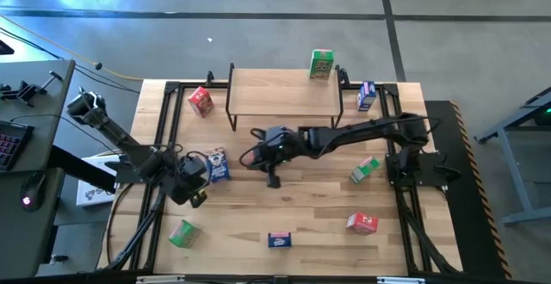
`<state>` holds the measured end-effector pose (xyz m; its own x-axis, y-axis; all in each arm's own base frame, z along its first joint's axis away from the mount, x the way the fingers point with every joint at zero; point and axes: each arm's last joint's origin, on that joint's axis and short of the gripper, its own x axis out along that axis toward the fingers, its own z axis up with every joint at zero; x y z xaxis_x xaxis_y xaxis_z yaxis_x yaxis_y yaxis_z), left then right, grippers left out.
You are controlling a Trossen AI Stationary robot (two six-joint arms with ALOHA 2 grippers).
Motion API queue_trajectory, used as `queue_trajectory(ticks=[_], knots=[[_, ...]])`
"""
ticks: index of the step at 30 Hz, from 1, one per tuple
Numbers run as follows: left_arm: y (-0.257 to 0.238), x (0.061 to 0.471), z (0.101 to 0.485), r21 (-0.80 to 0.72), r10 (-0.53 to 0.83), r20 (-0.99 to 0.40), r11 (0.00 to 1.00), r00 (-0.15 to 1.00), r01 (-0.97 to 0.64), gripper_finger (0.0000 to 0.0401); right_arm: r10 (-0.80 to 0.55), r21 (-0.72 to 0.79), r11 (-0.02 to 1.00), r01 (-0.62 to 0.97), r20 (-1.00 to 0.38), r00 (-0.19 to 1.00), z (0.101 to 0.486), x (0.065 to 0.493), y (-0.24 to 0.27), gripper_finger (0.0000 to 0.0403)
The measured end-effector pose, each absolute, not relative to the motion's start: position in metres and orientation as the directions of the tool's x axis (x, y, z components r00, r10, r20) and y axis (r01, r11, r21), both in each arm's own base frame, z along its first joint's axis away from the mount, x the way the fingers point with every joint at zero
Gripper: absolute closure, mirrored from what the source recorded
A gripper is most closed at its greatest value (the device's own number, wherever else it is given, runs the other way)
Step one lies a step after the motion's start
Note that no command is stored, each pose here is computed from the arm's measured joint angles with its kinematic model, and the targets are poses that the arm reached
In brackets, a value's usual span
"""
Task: Stack cereal on shelf
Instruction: Put the middle blue cereal box on the shelf
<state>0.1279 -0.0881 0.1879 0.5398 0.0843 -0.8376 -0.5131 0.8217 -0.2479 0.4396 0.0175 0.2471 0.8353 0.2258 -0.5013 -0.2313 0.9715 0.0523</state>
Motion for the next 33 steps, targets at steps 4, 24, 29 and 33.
queue_trajectory(ticks=[4,24,29,33], knots=[[-0.088,0.122,0.186,-0.233,0.127,-0.846,0.786,0.518,-0.572,0.0396,0.149,0.045,0.988,-0.15,-0.561,0.814,0.227,0.462,0.017,0.0387],[-0.09,0.119,0.181,-0.183,0.195,-0.843,0.772,0.501,-0.609,0.0396,-0.146,-0.119,0.989,0.085,-0.771,0.62,0.215,0.461,-0.002,0.0387],[-0.097,0.118,0.173,-0.136,0.227,-0.842,0.789,0.489,-0.599,0.0396,-0.152,-0.135,0.988,0.072,-0.794,0.588,0.216,0.457,-0.002,0.0401],[-0.103,0.117,0.167,-0.1,0.247,-0.847,0.796,0.471,-0.598,0.0396,-0.158,-0.135,0.987,0.082,-0.795,0.586,0.208,0.452,-0.003,0.0402]])
